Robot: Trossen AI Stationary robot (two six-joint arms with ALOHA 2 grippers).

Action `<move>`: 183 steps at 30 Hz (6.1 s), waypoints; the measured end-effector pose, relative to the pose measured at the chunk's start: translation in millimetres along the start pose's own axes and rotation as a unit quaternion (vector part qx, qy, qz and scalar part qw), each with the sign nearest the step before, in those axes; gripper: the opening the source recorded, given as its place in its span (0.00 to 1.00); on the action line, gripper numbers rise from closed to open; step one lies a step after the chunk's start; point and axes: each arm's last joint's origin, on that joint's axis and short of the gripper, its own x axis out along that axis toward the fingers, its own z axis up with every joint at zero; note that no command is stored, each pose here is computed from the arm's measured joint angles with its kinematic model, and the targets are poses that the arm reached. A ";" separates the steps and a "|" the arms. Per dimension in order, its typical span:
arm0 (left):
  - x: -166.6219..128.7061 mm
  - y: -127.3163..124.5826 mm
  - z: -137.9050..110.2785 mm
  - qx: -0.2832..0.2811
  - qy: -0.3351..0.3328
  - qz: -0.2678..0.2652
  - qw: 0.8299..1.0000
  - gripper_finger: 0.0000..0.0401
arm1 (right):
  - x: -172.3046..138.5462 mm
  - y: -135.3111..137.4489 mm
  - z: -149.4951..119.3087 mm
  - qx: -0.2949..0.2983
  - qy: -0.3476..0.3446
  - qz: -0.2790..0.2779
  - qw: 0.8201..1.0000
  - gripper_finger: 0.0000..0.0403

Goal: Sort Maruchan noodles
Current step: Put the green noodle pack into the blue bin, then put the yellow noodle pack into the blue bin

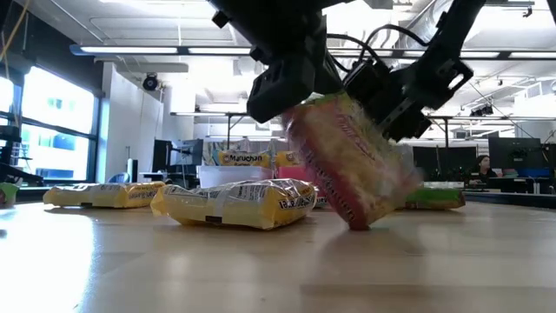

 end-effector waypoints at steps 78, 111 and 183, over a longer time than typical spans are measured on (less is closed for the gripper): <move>39.8 4.5 -85.5 -0.346 -0.015 -0.360 0.866 0.45 | 36.2 2.4 5.0 -0.056 0.044 -0.196 0.978 0.66; 31.1 8.5 -58.1 -0.198 -0.086 -0.262 0.941 0.00 | 48.4 29.1 8.6 0.093 0.052 -0.223 0.969 0.66; -10.7 43.3 -241.9 -0.494 -0.239 -0.155 0.822 0.00 | -236.8 28.0 67.9 0.072 0.284 -0.608 0.738 0.24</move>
